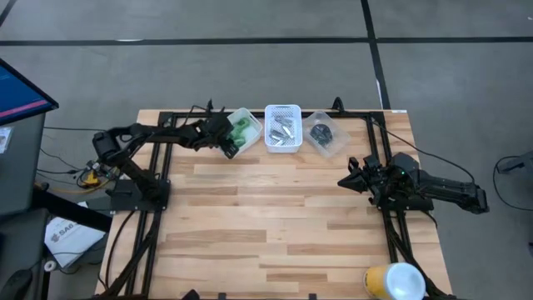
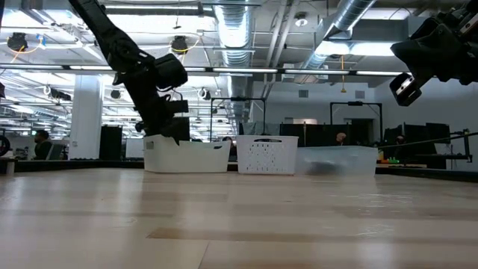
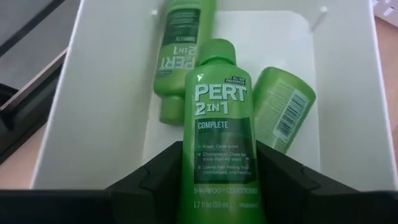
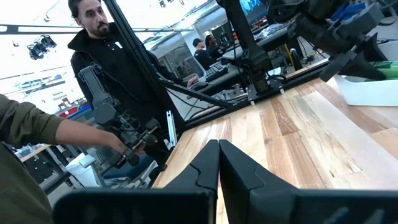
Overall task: Pick & Place Travel size toiletries
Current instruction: Put the green shampoo bottle into the left white bin, then return to Home Position
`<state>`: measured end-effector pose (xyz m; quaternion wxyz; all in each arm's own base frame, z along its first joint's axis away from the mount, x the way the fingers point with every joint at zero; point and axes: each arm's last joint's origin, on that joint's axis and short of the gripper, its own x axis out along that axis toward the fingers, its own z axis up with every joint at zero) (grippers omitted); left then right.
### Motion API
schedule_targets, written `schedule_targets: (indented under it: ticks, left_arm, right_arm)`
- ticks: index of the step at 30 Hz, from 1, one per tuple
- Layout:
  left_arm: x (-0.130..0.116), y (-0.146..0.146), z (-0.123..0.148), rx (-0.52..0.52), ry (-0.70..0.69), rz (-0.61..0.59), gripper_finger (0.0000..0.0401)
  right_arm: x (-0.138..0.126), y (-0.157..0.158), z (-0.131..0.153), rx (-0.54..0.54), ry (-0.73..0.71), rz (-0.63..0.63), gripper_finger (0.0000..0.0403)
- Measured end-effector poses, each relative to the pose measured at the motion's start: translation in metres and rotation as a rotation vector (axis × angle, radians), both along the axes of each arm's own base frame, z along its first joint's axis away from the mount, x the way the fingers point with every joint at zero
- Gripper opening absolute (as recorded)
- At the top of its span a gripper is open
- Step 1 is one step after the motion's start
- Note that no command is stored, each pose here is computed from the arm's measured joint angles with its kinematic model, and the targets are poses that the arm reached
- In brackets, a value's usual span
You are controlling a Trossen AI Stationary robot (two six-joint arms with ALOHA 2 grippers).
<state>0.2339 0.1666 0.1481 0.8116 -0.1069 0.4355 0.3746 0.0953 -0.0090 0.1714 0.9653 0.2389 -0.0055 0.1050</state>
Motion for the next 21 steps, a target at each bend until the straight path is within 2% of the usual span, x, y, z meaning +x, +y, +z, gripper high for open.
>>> schedule_targets:
  ticks: [7, 16, 21]
  left_arm:
    - [0.001, -0.001, 0.001, 0.002, -0.01, -0.007, 0.0176]
    - [0.002, -0.001, 0.001, -0.014, -0.027, -0.024, 0.0244]
    - [0.003, -0.001, 0.014, 0.012, -0.065, -0.03, 0.0254]
  right_arm:
    - [0.0, 0.0, 0.0, 0.0, -0.001, 0.0, 0.0005]
    - [0.0, 0.0, 0.0, 0.0, -0.001, 0.0, 0.0005]
    - [0.0, 0.0, 0.0, 0.0, 0.0, 0.0, 0.0005]
